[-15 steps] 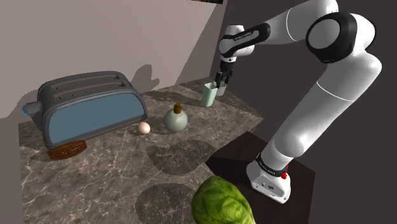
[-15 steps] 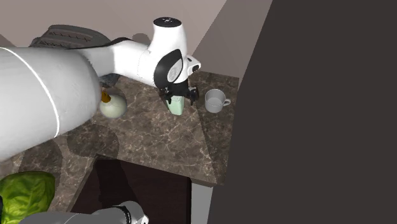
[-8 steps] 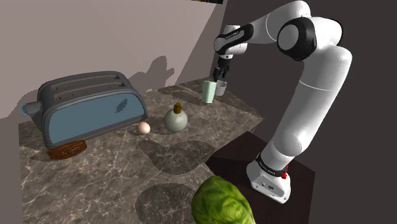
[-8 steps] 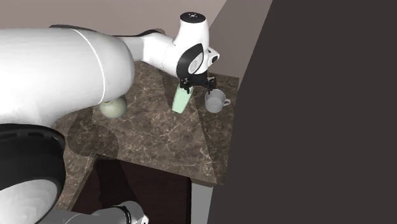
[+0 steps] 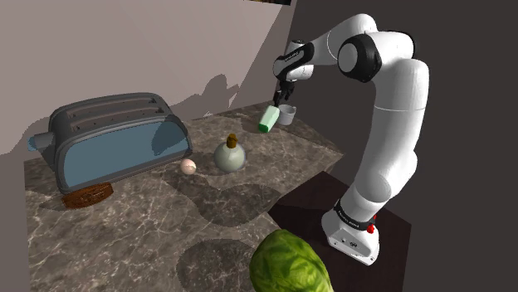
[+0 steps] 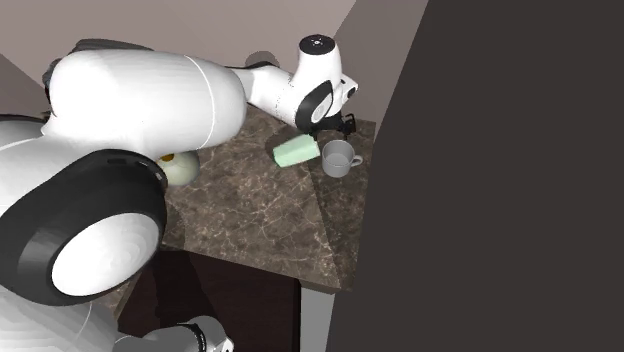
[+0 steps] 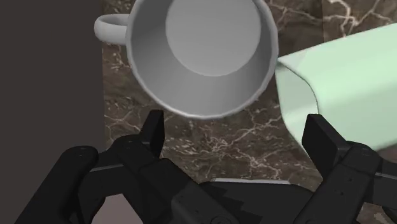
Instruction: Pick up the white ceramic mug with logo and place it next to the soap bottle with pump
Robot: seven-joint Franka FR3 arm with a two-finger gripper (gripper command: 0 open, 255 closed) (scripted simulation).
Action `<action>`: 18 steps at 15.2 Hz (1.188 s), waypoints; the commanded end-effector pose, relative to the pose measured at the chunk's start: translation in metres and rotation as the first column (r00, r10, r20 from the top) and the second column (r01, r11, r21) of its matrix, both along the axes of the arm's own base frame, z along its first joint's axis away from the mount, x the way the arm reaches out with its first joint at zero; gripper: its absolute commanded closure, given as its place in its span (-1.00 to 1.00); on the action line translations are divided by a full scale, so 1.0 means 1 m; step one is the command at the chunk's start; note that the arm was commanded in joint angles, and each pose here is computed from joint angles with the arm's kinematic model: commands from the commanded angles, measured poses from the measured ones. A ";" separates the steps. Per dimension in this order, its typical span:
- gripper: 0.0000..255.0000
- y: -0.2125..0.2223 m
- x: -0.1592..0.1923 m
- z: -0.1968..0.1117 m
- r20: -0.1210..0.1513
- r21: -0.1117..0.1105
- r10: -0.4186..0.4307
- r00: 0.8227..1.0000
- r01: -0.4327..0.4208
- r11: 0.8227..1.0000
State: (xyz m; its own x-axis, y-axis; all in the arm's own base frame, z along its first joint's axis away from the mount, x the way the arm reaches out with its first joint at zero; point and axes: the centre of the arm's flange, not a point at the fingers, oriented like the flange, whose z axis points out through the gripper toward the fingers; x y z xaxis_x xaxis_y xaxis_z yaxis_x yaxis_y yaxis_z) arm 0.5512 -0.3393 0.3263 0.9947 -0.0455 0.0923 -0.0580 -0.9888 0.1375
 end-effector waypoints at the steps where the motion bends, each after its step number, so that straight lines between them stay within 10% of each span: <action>1: -1.00 0.006 -0.010 -0.035 -0.138 0.099 0.003 0.990 0.011 0.995; 11: -1.00 0.006 -0.011 -0.049 -0.138 0.099 0.003 0.990 0.011 0.995; 12: 1.00 0.005 -0.011 -0.049 -0.138 0.099 0.003 0.990 0.011 0.995; 18: 1.00 0.006 -0.011 -0.049 -0.138 0.099 0.003 0.990 0.011 0.995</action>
State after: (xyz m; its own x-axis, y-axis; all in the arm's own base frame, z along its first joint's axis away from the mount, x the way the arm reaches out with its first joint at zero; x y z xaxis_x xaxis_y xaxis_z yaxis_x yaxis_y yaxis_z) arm 0.5401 -0.3328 0.2779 0.9974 -0.0511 -0.0501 -0.0488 -0.9977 0.0463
